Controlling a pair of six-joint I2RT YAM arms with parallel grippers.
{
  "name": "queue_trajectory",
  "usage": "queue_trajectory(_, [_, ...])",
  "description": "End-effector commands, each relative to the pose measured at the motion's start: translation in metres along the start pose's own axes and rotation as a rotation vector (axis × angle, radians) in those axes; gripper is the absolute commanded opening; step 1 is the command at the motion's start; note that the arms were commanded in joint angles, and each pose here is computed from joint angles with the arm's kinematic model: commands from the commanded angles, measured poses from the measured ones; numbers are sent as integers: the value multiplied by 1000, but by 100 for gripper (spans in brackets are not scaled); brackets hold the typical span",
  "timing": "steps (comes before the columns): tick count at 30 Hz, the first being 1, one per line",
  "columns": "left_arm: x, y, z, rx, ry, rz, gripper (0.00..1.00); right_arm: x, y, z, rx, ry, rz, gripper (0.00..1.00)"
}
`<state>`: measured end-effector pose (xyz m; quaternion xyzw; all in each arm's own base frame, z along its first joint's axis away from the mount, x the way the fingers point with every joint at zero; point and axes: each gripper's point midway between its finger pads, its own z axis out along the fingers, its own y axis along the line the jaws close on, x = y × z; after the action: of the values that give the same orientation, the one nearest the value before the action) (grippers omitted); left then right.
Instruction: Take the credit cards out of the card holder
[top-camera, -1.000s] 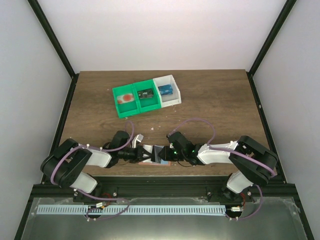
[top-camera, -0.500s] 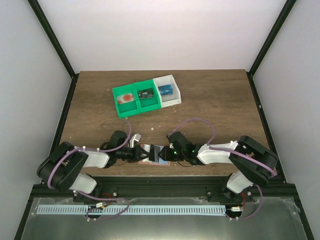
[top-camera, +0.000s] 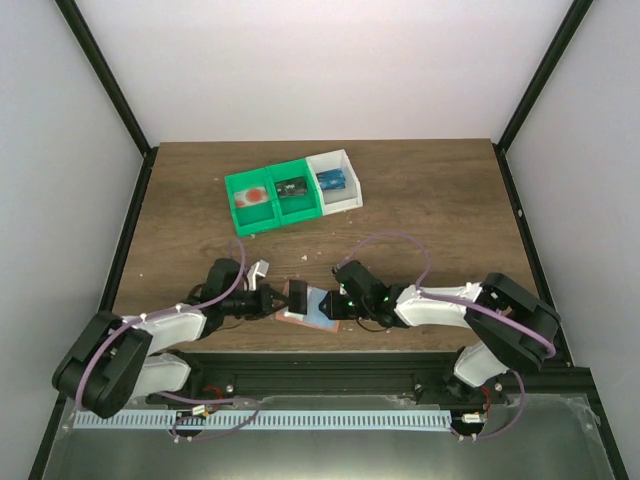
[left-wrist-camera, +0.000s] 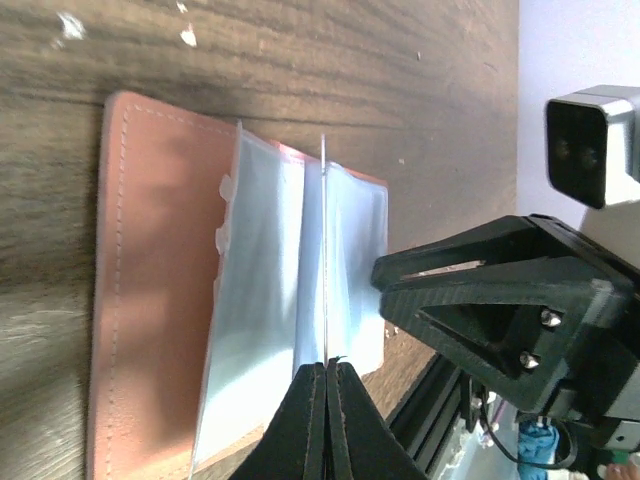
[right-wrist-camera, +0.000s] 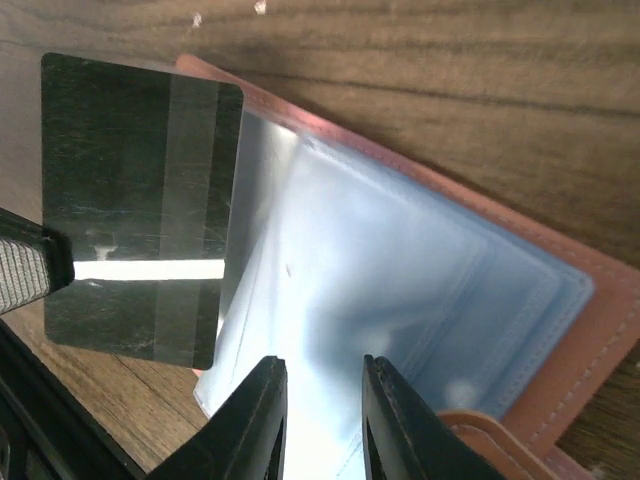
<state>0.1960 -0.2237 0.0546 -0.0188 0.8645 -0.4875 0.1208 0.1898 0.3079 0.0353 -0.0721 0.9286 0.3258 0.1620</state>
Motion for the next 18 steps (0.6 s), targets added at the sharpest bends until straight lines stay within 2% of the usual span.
queue_trajectory(1, [-16,-5,-11,-47,-64,50,0,-29,19,-18,32,-84,-130,24])
queue_trajectory(10, [-30,-48,-31,48,-141,174,0,-71,62,-60,-21,-250,-359,28])
queue_trajectory(14, [-34,-68,-41,99,-182,267,0,-87,74,-81,-30,-281,-288,30])
queue_trajectory(18, [-49,-92,-62,114,-361,469,0,-94,86,-88,-48,-234,-165,31])
